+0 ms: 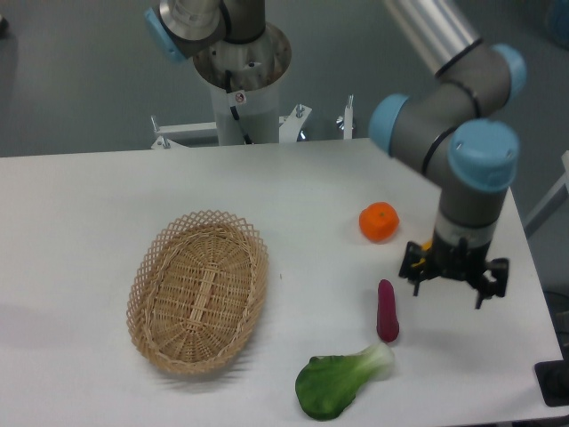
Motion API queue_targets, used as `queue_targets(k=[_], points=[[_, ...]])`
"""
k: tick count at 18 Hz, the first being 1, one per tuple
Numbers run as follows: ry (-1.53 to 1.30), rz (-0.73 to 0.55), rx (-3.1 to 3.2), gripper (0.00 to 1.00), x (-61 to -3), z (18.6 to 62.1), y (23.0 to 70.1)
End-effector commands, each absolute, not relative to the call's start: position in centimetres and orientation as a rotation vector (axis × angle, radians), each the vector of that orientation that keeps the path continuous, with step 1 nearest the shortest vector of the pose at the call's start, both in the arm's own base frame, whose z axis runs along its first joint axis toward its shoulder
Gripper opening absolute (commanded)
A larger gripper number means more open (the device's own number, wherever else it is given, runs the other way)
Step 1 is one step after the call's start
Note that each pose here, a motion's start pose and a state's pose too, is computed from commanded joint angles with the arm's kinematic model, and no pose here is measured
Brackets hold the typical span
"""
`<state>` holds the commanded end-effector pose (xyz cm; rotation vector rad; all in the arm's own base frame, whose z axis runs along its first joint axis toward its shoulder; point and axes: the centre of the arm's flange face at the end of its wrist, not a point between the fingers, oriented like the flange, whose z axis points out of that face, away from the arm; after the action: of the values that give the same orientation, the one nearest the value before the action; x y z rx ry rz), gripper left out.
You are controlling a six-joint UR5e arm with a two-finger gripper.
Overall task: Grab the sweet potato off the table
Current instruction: 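Move the gripper over the purple sweet potato and lower it, then close the gripper fingers around the purple sweet potato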
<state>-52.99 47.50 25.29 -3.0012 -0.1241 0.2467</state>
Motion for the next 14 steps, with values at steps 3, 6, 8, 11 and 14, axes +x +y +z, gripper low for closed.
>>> queue_targets(k=[3, 6, 8, 11, 14], points=[[-0.111, 0.272, -2.987, 1.0, -51.8, 23.0, 46.8], [-0.112, 0.248, -3.01, 1.0, -50.6, 21.4, 46.0], [-0.112, 0.231, -3.016, 1.0, -50.1, 20.9, 45.8], [-0.096, 0.219, -3.022, 1.0, -49.4, 20.4, 46.2], [-0.096, 0.206, -3.03, 1.0, -48.9, 19.7, 46.3]])
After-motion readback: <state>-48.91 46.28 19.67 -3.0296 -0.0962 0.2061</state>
